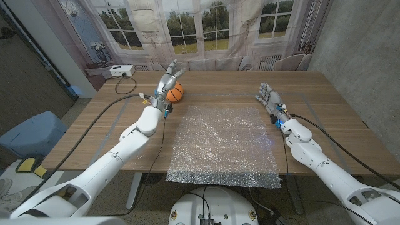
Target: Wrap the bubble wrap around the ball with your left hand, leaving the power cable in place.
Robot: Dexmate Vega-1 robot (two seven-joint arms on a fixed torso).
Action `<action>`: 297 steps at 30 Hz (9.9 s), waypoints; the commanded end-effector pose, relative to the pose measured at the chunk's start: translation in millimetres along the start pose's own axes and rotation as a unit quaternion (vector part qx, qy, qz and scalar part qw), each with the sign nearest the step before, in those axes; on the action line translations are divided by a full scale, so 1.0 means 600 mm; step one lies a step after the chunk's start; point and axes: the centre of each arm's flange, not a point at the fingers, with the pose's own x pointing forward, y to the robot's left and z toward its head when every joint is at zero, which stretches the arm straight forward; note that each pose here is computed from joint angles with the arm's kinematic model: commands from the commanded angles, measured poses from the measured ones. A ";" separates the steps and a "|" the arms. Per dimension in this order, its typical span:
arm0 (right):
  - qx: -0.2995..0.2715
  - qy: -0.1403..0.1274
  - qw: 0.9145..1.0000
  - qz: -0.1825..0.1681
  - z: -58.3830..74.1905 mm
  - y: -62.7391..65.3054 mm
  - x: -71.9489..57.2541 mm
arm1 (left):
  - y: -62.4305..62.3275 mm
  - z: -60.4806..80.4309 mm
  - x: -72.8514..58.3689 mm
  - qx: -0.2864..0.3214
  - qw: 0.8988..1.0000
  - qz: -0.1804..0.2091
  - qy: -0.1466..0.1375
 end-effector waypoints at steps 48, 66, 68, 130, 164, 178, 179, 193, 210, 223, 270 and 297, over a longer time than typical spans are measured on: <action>0.017 -0.018 0.999 -0.034 -0.028 0.009 -0.077 | -0.081 0.103 -0.014 0.453 0.861 -0.208 0.105; 0.022 -0.017 0.999 -0.037 -0.037 0.003 -0.078 | -0.111 0.103 -0.008 0.522 0.803 -0.257 0.130; 0.023 -0.017 0.999 -0.037 -0.038 0.003 -0.078 | -0.114 0.103 -0.008 0.529 0.797 -0.261 0.132; 0.025 -0.014 0.998 -0.055 -0.052 0.017 -0.073 | -0.164 0.048 -0.039 0.645 0.732 -0.207 0.080; 0.010 -0.026 0.999 -0.038 -0.029 0.028 -0.052 | -0.073 0.120 -0.032 0.667 0.745 0.021 0.001; 0.008 -0.027 0.999 -0.032 -0.025 0.026 -0.036 | -0.025 0.136 0.000 0.695 0.717 0.061 0.016; 0.007 -0.026 0.999 -0.032 -0.025 0.026 -0.036 | -0.022 0.137 0.002 0.696 0.715 0.064 0.016; 0.009 -0.023 0.999 -0.031 -0.029 0.023 -0.025 | 0.017 0.130 0.037 0.720 0.687 0.081 0.057; 0.010 -0.021 0.999 -0.028 -0.029 0.020 -0.015 | 0.041 0.108 0.049 0.741 0.655 0.078 0.122; 0.007 -0.019 0.999 -0.029 -0.026 0.019 -0.015 | 0.046 0.098 0.048 0.760 0.617 0.085 0.188; 0.009 -0.015 0.999 -0.047 -0.034 0.024 -0.027 | 0.080 -0.008 0.111 0.476 0.872 -0.035 0.113; 0.009 -0.013 0.999 -0.050 -0.037 0.032 -0.026 | 0.022 -0.044 0.107 0.625 0.731 -0.166 0.218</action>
